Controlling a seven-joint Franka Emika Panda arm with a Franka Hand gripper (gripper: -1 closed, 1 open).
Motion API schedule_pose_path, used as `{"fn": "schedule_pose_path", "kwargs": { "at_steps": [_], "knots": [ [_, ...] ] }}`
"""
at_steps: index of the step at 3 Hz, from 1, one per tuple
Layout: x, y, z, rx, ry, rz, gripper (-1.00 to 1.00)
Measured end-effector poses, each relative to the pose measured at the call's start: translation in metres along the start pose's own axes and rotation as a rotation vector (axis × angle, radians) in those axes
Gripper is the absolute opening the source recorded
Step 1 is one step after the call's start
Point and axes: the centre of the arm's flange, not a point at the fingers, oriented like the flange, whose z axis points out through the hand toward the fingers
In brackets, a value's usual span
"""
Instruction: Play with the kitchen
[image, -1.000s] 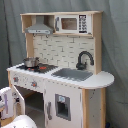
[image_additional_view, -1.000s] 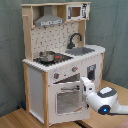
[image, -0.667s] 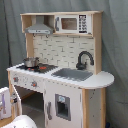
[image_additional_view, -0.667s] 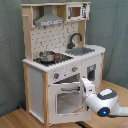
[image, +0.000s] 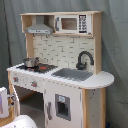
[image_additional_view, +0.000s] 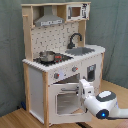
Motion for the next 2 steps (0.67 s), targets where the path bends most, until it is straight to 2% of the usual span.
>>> {"fn": "schedule_pose_path", "kwargs": {
  "at_steps": [1, 2],
  "knots": [
    [0.004, -0.007, -0.001, 0.008, 0.001, 0.000, 1.00],
    [0.033, -0.022, -0.037, 0.066, 0.059, 0.020, 1.00]
  ]
}}
